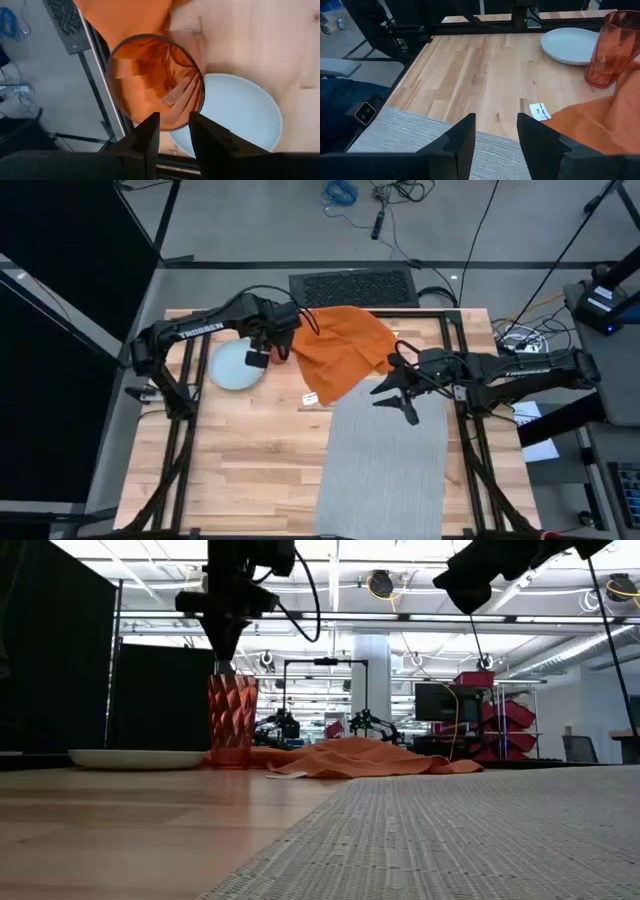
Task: Set table place
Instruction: Move the brown cup
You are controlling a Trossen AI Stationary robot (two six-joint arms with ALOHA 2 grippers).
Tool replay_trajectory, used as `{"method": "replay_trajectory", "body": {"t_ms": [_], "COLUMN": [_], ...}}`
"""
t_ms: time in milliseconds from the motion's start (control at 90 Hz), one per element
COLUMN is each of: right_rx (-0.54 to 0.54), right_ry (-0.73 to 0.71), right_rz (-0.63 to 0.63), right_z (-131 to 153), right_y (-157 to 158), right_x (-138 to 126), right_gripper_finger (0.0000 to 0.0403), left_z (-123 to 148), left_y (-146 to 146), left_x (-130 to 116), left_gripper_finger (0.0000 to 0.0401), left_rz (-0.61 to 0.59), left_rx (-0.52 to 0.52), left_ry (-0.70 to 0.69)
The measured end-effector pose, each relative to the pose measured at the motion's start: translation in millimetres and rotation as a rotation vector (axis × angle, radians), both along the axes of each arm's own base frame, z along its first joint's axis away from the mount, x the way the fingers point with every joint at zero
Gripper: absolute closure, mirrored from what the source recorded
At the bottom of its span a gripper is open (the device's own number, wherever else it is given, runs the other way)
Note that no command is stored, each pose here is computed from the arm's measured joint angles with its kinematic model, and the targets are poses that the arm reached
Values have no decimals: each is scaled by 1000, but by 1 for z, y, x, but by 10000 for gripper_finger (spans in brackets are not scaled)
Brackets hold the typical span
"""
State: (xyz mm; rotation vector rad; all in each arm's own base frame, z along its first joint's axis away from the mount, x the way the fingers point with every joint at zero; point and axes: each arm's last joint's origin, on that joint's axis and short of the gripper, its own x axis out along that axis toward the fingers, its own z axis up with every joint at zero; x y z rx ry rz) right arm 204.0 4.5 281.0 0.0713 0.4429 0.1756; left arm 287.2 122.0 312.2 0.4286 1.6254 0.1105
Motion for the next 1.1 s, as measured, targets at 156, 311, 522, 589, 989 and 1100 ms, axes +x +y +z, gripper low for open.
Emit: {"method": "replay_trajectory", "body": {"t_ms": [156,311,522,589,989,1100], "right_rx": [-6,-11,-15,-16,-13,-9], "right_ry": [7,16,13,12,12,14], "right_rz": [3,5,7,7,6,5], "right_z": [-1,-1,-1,-1,-1,-1], "right_y": [0,0,0,0,0,0], "right_x": [0,-1,-1,-1,-1,-1], "right_gripper_finger": [271,271,271,271,271,271], "left_z": [-16,-18,-18,-18,-27,-41], "left_y": [-8,-11,-15,-15,-10,-8], "left_x": [10,13,12,12,21,29], "left_gripper_finger": [309,309,309,309,309,309], "left_rz": [-57,-61,-42,-31,-20,-24], "left_rx": [-17,-13,-43,-59,-88,-122], "left_ry": [63,69,73,61,30,58]}}
